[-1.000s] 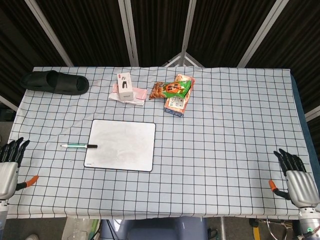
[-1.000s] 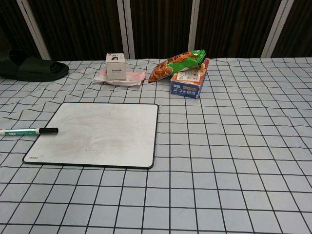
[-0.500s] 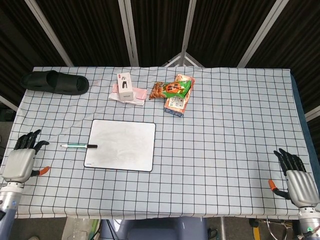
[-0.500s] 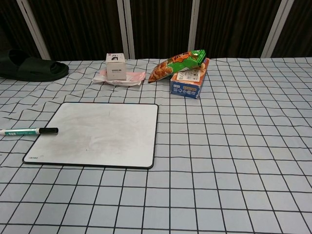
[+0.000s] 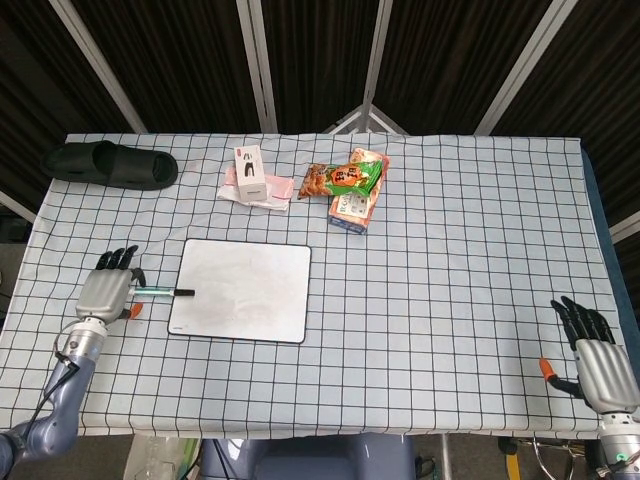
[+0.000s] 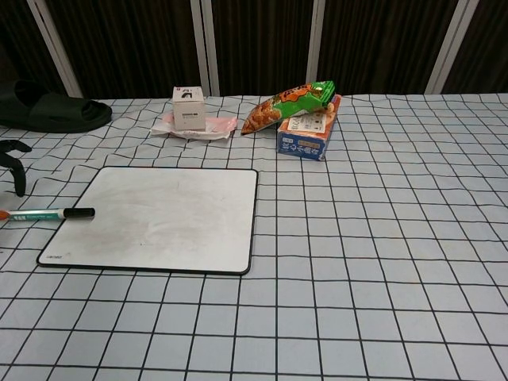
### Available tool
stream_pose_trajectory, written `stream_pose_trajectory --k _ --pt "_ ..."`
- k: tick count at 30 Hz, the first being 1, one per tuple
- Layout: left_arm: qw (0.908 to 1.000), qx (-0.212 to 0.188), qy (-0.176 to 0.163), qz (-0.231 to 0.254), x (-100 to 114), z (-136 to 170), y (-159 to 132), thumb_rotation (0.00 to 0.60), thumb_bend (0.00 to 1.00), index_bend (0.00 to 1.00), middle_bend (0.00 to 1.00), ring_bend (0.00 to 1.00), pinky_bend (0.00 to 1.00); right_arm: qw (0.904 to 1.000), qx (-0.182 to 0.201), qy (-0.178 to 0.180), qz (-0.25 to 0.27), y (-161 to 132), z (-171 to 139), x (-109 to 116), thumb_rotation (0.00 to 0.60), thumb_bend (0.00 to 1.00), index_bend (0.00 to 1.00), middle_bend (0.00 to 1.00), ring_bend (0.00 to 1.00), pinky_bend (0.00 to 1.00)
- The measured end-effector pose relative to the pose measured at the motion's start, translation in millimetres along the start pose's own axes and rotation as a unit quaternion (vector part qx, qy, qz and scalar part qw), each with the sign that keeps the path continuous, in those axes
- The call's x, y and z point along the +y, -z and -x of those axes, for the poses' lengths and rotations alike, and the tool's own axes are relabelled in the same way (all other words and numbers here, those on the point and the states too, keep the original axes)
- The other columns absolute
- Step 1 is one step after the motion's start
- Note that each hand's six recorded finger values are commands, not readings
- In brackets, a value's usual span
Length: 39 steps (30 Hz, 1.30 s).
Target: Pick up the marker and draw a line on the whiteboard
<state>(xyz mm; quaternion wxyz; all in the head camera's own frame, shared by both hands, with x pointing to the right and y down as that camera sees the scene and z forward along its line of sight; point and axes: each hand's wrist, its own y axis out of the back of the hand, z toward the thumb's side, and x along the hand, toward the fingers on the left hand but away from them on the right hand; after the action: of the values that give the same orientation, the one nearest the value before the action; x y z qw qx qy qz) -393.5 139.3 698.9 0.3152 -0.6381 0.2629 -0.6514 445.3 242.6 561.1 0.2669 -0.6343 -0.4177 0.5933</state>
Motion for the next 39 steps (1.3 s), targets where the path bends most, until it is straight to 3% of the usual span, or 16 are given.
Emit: stream_pose_trajectory --k 20,27,33,39 --pt "0.9996 -0.016 0.012 -0.021 -15.6 -28.4 -23.9 0.6 0.44 0.45 0.0 0.0 0.0 1.0 -0.003 0.002 0.003 0.6 0.2 1.0 0.6 0.35 0.0 0.0 0.0 0.0" --pt "0.9996 -0.019 0.014 -0.016 -20.8 -31.6 -31.6 0.6 0.49 0.49 0.02 0.0 0.0 1.0 -0.003 0.002 0.004 0.7 0.3 1.0 0.6 0.35 0.0 0.0 0.0 0.0" --pt "0.9996 -0.021 0.015 -0.009 -22.3 -31.1 -35.1 0.6 0.59 0.6 0.04 0.0 0.0 1.0 -0.002 0.003 0.005 0.5 0.4 1.4 0.6 0.35 0.0 0.0 0.0 0.0" --pt "0.9995 -0.025 0.0 0.019 -14.9 -28.6 -40.6 0.6 0.6 0.64 0.07 0.0 0.0 1.0 -0.002 0.003 0.004 0.6 0.2 1.7 0.6 0.35 0.0 0.0 0.0 0.0"
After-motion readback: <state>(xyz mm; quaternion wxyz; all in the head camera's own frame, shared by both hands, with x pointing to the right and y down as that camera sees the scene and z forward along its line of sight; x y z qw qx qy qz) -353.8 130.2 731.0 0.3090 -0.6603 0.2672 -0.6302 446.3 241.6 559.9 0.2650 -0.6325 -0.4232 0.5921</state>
